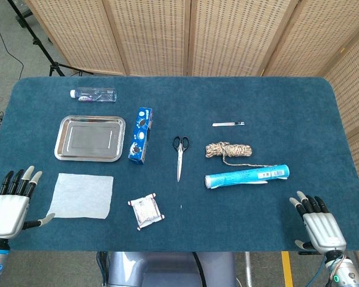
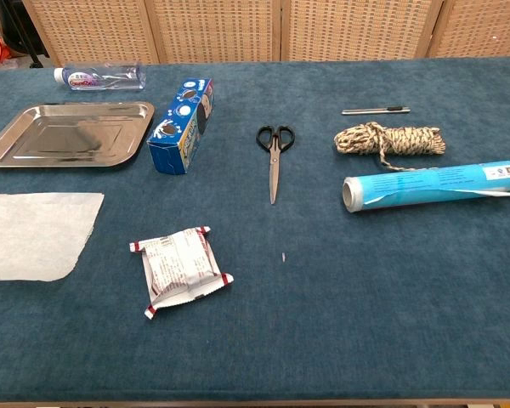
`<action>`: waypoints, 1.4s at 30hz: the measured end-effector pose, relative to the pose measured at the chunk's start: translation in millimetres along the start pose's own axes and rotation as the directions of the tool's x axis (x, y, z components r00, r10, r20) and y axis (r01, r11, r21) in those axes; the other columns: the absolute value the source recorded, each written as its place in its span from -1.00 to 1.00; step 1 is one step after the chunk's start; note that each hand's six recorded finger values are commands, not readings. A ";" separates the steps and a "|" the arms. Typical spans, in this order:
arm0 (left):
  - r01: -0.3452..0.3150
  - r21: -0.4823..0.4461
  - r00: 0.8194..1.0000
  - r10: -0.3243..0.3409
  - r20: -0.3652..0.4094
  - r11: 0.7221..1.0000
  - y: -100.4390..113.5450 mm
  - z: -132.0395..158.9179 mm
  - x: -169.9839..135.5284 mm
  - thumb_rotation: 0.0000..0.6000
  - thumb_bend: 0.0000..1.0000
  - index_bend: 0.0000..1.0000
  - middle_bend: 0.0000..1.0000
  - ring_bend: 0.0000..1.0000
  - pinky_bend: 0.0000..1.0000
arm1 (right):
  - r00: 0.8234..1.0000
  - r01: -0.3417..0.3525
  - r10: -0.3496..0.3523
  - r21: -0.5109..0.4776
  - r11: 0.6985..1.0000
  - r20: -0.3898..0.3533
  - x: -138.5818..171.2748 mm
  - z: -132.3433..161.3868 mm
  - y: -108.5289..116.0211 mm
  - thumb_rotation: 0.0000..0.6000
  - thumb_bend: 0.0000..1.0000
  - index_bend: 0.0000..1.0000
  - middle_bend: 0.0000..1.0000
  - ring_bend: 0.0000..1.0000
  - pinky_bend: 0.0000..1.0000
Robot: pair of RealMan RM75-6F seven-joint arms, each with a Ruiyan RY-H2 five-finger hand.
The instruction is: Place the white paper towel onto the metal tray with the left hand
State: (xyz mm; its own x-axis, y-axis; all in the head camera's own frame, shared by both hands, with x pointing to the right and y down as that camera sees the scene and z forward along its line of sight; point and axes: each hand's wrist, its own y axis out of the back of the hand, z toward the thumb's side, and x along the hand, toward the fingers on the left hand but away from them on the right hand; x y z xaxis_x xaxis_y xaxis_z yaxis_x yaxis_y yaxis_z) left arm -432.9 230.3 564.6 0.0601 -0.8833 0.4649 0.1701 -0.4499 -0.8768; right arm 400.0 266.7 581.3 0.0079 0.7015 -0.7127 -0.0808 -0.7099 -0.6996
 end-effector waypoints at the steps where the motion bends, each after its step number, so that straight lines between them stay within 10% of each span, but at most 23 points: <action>1: 0.003 0.002 1.000 -0.003 0.000 1.000 -0.8 0.0 0.3 -0.01 -1.00 -1.00 -1.00 -1.00 -1.00 | 1.000 0.000 0.000 0.000 1.000 0.001 -0.2 0.0 0.1 1.00 -1.00 -0.80 -1.00 -1.00 -1.00; 42: 0.194 -0.106 0.978 -0.183 0.100 0.975 -28.8 26.0 19.8 0.32 -0.69 -0.63 -1.00 -1.00 -1.00 | 1.000 0.023 -0.023 -0.018 1.000 0.001 2.2 -1.8 5.8 1.00 -1.00 -0.80 -1.00 -1.00 -1.00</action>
State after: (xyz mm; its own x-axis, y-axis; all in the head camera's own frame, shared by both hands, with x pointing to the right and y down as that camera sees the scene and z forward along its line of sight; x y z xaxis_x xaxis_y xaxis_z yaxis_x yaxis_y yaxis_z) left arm -411.1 229.2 602.3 0.1263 -0.7681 0.6278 0.0731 -0.6239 -0.7781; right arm 401.3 264.1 575.5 0.0092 0.7177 -0.6963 -0.0626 -0.6945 -0.7168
